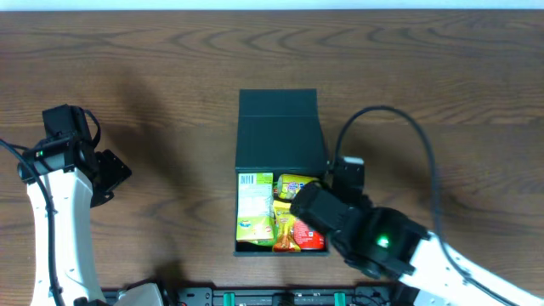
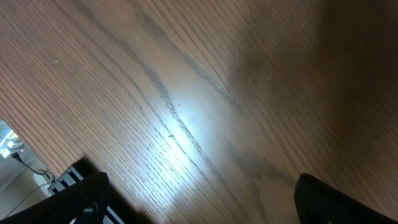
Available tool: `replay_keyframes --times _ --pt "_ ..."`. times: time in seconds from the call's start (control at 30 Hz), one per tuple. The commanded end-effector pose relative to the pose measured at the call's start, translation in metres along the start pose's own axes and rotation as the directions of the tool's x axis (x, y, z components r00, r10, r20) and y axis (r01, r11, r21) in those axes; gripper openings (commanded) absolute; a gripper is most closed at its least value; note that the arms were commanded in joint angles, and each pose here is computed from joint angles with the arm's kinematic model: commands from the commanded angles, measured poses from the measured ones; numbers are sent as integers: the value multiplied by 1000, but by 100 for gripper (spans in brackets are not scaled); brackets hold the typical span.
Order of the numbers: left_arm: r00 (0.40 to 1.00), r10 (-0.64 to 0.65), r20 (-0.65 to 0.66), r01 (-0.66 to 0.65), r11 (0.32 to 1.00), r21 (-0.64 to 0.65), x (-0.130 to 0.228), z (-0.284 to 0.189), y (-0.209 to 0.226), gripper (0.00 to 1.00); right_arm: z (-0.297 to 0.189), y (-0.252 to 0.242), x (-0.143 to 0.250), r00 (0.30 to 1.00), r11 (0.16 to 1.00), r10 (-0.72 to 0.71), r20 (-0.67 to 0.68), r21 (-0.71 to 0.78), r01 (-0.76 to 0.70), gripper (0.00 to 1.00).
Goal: Pack container
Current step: 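Move the right gripper to the right edge of the open lid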
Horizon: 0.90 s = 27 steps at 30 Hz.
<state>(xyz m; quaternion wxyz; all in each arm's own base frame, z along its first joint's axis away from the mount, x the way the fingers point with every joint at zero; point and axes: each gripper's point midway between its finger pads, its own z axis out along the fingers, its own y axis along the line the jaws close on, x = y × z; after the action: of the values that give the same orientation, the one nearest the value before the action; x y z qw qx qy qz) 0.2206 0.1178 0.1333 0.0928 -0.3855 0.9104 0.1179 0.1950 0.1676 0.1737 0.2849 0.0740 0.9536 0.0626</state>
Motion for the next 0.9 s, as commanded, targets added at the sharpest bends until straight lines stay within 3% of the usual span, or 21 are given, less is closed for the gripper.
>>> replay_keyframes --times 0.0,0.23,0.4,0.47,0.53,0.87 --pt "1000 0 1 0 1000 -20 -1 1 4 95 -18 -16 -43 993 999 -21 115 38 16 66" --pt "1000 0 1 0 1000 -20 -1 1 4 95 -13 -45 -74 999 999 -52 8 -9 53 58" --pt "1000 0 1 0 1000 -20 -1 1 4 95 -6 -49 -77 991 967 -37 -130 -253 3 43" --pt "1000 0 1 0 1000 -20 -1 1 4 95 -7 -43 -78 986 919 -49 -160 -393 -18 31" --pt "1000 0 1 0 1000 -20 -1 1 4 95 -5 -46 -77 981 879 -40 -188 -474 -55 2" --pt "1000 0 1 0 1000 -20 -1 1 4 95 62 -47 -29 951 656 -52 -306 -728 -199 1"
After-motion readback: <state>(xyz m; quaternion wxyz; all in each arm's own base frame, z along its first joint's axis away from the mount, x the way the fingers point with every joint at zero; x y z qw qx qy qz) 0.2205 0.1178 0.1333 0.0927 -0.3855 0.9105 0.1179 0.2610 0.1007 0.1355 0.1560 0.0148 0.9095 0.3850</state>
